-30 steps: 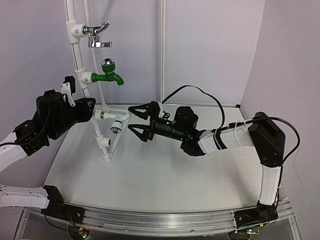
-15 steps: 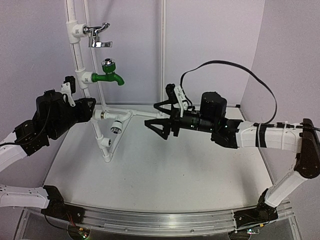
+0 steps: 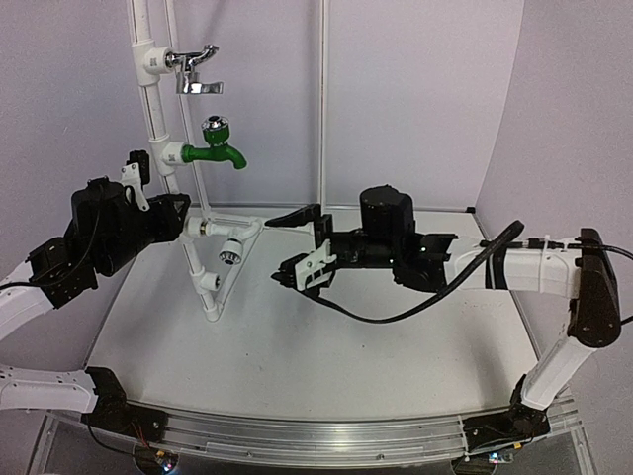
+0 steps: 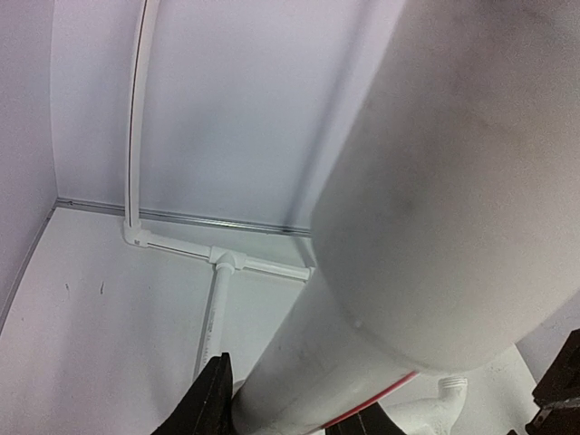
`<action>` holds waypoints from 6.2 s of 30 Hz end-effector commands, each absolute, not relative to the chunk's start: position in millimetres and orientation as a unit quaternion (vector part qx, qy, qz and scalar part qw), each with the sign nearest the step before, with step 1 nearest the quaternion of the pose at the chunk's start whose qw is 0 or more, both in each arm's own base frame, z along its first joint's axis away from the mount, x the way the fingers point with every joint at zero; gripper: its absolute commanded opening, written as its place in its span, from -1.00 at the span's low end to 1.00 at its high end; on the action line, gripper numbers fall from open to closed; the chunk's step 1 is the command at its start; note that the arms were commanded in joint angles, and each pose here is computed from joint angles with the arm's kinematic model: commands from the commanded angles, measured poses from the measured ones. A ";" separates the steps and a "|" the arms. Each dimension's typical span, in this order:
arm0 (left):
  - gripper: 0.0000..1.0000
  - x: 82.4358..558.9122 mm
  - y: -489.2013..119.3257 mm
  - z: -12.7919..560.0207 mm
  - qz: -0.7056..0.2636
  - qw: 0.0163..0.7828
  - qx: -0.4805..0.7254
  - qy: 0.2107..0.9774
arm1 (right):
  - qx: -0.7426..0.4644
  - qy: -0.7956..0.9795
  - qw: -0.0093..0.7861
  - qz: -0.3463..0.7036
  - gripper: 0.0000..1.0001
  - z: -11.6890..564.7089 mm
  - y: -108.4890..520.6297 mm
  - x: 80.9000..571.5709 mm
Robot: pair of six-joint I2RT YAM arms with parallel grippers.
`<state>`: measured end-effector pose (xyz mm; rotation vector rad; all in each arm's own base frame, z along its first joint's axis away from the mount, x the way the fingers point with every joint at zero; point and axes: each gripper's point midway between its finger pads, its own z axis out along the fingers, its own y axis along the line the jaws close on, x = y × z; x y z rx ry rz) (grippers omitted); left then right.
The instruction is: Install the water faucets
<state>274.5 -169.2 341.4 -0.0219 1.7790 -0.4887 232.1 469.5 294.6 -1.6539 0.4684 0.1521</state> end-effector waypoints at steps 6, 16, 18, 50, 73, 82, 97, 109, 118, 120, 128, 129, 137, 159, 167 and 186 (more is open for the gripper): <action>-1.00 259.0 -204.4 322.0 -0.296 0.535 0.009 0.791 | -0.698 0.147 0.701 0.004 0.76 323.1 502.6 247.3; -1.00 258.1 -206.0 322.5 -0.301 0.532 0.012 0.791 | -0.692 0.148 0.707 -0.014 0.55 314.9 525.4 263.6; -1.00 258.0 -206.4 321.5 -0.301 0.531 0.012 0.792 | -0.689 0.149 0.709 -0.006 0.49 315.7 529.4 263.4; -1.00 254.1 -211.6 320.6 -0.318 0.524 0.021 0.790 | -0.243 0.640 0.405 0.606 -1.00 317.2 557.3 276.3; -1.00 250.5 -208.6 318.4 -0.321 0.524 0.021 0.789 | -0.190 0.587 0.349 0.705 0.63 311.8 478.5 273.9; -1.00 246.0 -210.5 324.0 -0.338 0.520 0.023 0.784 | -0.569 0.425 0.626 0.323 0.79 306.1 457.2 238.3; -1.00 248.3 -214.4 318.0 -0.335 0.512 0.026 0.791 | -0.665 0.158 0.730 -0.002 0.86 306.2 511.2 284.1; -1.00 246.1 -213.8 318.0 -0.339 0.509 0.026 0.791 | -0.616 0.127 0.776 -0.051 0.79 323.5 528.0 305.3; -1.00 242.6 -215.4 317.3 -0.344 0.506 0.035 0.790 | -0.619 0.146 0.772 -0.026 -0.06 322.9 530.0 308.2; -1.00 242.8 -216.4 315.6 -0.344 0.504 0.036 0.791 | -0.629 0.155 0.762 -0.008 -0.25 321.4 529.0 304.7; -1.00 241.2 -222.9 316.6 -0.351 0.497 0.051 0.792 | -0.702 0.256 0.632 0.208 -0.74 309.3 517.6 254.7; -1.00 240.9 -223.4 317.2 -0.351 0.498 0.054 0.791 | -0.698 0.277 0.614 0.243 -0.85 311.6 516.2 248.5; -1.00 240.7 -227.4 318.0 -0.354 0.495 0.064 0.791 | -0.581 0.420 0.455 0.528 -1.00 338.7 507.7 199.9; -1.00 242.0 -225.5 315.8 -0.345 0.495 0.064 0.795 | -0.325 0.659 0.457 0.501 0.78 320.9 446.5 253.0; -1.00 241.7 -225.6 316.4 -0.345 0.495 0.067 0.794 | -0.654 0.416 0.612 0.161 0.86 307.3 421.9 224.6; -1.00 242.8 -227.6 315.1 -0.344 0.491 0.067 0.797 | -0.698 0.007 0.695 -0.175 0.80 320.7 486.5 252.9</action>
